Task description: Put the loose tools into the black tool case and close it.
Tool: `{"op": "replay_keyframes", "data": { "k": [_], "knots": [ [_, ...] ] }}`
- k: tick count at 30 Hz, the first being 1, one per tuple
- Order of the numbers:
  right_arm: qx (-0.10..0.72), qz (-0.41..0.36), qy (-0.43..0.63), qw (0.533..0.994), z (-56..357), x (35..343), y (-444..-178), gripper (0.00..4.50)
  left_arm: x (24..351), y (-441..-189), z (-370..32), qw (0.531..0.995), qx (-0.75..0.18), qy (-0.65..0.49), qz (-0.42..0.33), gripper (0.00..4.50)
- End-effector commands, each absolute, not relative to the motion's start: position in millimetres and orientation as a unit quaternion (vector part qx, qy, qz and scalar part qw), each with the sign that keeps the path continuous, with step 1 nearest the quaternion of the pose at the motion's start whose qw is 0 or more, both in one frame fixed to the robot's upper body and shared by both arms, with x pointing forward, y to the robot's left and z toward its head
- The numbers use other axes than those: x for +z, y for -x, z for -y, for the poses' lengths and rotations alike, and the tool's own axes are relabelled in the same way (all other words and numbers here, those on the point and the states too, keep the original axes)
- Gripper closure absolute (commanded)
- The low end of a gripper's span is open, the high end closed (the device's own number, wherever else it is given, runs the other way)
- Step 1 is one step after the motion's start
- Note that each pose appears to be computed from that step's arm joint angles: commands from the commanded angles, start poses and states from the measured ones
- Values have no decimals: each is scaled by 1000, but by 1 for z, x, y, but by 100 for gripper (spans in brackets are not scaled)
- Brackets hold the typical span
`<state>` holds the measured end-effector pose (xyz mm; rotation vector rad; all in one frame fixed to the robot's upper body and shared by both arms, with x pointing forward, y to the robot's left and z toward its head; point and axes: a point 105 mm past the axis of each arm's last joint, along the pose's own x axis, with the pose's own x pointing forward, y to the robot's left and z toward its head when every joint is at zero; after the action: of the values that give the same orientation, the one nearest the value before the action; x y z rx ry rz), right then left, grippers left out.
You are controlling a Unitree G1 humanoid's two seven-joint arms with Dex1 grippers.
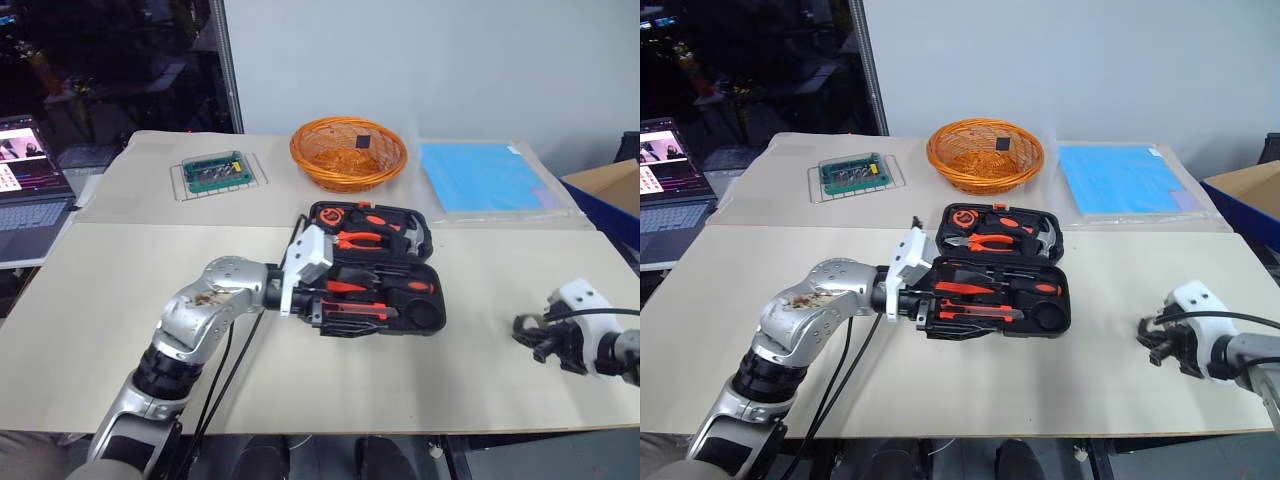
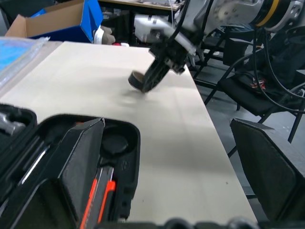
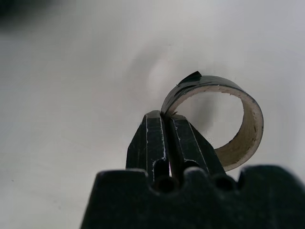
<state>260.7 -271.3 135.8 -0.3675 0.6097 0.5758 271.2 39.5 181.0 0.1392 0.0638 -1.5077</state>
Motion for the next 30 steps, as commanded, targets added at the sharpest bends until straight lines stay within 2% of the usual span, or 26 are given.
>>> {"op": "replay_keyframes", "data": {
  "k": [1, 5, 12, 20, 26, 30],
  "knots": [
    [355, -249, 206, 877, 229, 171, -263, 446, 192, -266, -56, 733, -677, -67, -16, 0],
    [421, -271, 264, 824, 199, 163, -274, 446, 187, -256, -80, 746, -660, -80, -43, 0],
    [463, -333, 336, 750, 196, 136, -291, 446, 190, -256, -84, 764, -637, -95, -39, 0],
    [513, -354, 342, 703, 182, 126, -291, 446, 189, -257, -82, 777, -621, -92, -40, 0],
    [525, -360, 356, 684, 174, 119, -295, 446, 187, -258, -84, 783, -613, -92, -41, 0],
    [540, -338, 359, 682, 163, 127, -301, 446, 185, -260, -86, 789, -606, -94, -40, 0]
  ]
}}
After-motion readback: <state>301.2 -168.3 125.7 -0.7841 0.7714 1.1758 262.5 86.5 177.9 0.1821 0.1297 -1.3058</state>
